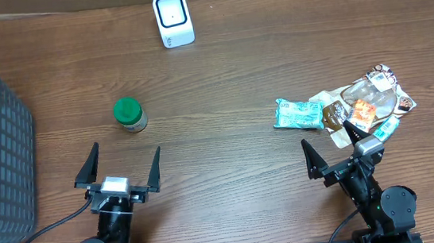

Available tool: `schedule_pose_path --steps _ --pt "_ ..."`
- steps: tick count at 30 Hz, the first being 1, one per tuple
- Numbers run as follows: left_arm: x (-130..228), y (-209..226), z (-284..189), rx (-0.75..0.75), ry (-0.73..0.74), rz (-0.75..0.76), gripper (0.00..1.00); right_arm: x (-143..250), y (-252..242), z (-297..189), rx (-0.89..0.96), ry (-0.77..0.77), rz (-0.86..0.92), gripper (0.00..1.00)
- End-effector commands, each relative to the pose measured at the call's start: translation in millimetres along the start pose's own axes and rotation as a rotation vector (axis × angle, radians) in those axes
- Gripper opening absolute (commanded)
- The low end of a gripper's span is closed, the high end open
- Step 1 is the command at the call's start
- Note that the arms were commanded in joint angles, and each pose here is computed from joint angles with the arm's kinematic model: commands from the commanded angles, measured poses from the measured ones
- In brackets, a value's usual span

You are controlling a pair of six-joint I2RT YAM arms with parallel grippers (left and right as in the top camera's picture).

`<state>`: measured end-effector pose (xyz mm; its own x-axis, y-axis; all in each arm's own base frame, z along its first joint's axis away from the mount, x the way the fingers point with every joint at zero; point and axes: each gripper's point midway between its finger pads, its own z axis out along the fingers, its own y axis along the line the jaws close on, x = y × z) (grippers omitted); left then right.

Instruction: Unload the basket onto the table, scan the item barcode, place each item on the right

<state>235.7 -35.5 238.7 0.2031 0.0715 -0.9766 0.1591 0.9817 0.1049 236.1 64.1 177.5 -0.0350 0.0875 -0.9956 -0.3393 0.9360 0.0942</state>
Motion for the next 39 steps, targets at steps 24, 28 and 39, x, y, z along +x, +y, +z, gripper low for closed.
schedule_pose_path --steps 24,28,39 --pt "80.0 -5.6 -7.8 0.023 0.254 0.004 0.99 1.8 1.1 0.1 -0.005 -0.004 0.002 1.00" --pt "79.9 -5.6 -7.8 0.023 0.254 0.004 1.00 1.9 1.0 0.1 -0.005 -0.003 0.002 1.00" --pt "79.9 -5.6 -7.8 0.023 0.254 0.004 1.00 1.9 1.0 0.1 -0.005 -0.003 0.002 1.00"
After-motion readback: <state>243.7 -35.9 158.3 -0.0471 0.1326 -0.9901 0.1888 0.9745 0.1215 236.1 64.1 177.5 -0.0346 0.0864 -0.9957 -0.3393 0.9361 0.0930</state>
